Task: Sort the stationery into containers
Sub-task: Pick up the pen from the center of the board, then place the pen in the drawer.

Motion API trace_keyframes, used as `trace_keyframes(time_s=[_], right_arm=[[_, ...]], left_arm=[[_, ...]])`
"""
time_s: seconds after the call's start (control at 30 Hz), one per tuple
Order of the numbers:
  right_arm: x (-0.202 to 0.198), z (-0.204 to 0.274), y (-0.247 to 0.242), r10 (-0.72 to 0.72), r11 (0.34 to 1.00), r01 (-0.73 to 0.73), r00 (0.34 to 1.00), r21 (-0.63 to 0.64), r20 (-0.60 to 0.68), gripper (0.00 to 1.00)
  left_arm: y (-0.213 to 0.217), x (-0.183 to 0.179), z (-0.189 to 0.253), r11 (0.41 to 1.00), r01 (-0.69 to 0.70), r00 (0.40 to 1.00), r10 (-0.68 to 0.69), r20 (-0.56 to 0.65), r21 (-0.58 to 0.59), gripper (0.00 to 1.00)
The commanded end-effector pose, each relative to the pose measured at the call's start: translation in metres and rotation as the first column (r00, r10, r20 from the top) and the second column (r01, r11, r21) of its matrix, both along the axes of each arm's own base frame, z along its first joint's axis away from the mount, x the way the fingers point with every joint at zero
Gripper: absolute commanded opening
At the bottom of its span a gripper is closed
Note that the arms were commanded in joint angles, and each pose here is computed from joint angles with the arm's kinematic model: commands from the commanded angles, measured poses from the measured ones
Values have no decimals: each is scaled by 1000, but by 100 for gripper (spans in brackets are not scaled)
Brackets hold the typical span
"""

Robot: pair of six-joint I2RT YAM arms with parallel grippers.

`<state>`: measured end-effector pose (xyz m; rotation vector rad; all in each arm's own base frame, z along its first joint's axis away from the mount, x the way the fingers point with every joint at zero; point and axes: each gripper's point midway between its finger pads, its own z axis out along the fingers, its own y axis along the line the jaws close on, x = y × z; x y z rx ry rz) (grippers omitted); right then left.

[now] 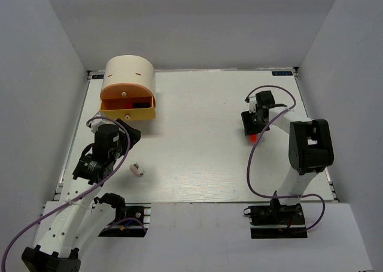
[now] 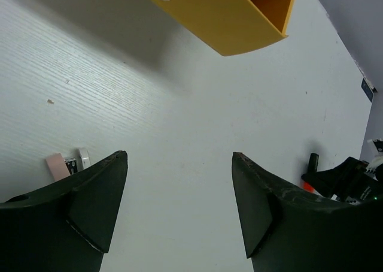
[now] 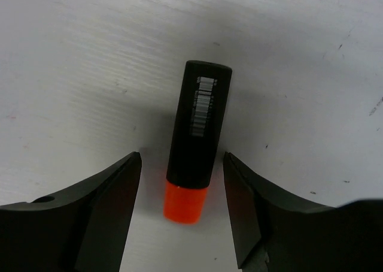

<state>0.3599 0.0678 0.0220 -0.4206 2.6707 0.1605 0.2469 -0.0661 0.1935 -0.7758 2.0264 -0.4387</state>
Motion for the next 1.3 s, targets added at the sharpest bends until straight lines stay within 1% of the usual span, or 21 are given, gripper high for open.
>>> trace_keyframes(time_s=[0.0,0.17,0.2,0.23,0.4,0.47,0.53,0.63,0.7,0.77,0.83,0.87,1.0,1.03,1.07,1.1,1.13,1.17,1.2,1.23,1.27], right_arm=[[19,4,-11,-31,997,33,999,-67,34,63],[19,-7,-14,-8,997,9,1000,-82,13,48],[19,-6,-10,9,997,-8,1000,-72,15,39],[20,-6,-11,12,997,-11,1000,-73,17,34],[28,32,26,202,975,-208,977,76,72,8],[25,53,54,338,916,-357,932,180,133,7],[33,101,81,440,833,-503,855,229,274,4],[37,170,129,555,666,-707,682,236,477,0],[37,186,150,596,602,-772,606,207,527,0],[37,222,184,624,500,-848,493,175,606,0],[41,236,207,630,430,-886,433,175,644,0],[34,252,231,637,373,-916,368,147,678,0],[19,280,297,618,201,-976,194,85,762,0],[18,279,308,612,190,-977,196,99,766,0],[25,293,319,579,181,-983,143,45,803,0],[11,294,338,574,140,-989,122,50,810,0],[10,295,345,564,134,-989,121,54,817,0],[14,299,358,531,115,-993,69,9,844,0],[5,301,371,523,94,-996,54,5,851,0],[2,300,378,519,87,-996,50,5,853,0],[4,305,392,486,92,-995,11,-39,874,0]], left_arm=[[1,-8,-14,1000,-3,999,3,-33,2,81],[2,-10,-22,1000,-3,999,3,-50,7,81],[2,-10,-22,1000,-3,999,3,-50,7,81],[2,-10,-22,1000,-3,999,3,-50,7,81],[1,-7,-29,1000,-8,999,8,-36,-5,81],[1,-6,-31,1000,-8,999,8,-33,-6,81],[-2,-5,-33,1000,-6,999,5,-33,-19,81],[-2,-6,-39,1000,-11,999,10,-42,-24,81],[-4,-6,-42,1000,-3,999,1,-45,-29,81],[-4,-6,-44,1000,-3,999,1,-45,-29,81],[-4,-6,-44,999,-8,999,6,-46,-37,81],[-4,-6,-44,999,-8,999,6,-46,-37,81],[-3,-8,-42,999,-8,999,6,-37,-40,81],[-1,-9,-43,999,-15,999,14,-44,-32,81],[-1,-9,-41,999,-20,999,19,-36,-42,81],[-1,-9,-41,999,-20,999,19,-36,-42,81],[-1,-10,-44,999,-20,999,19,-37,-42,81],[-1,-11,-41,998,-27,999,25,-27,-55,81],[-1,-12,-45,998,-27,999,25,-36,-52,81],[-1,-12,-43,998,-27,999,25,-27,-55,81],[-1,-13,-45,998,-32,999,30,-36,-60,81]])
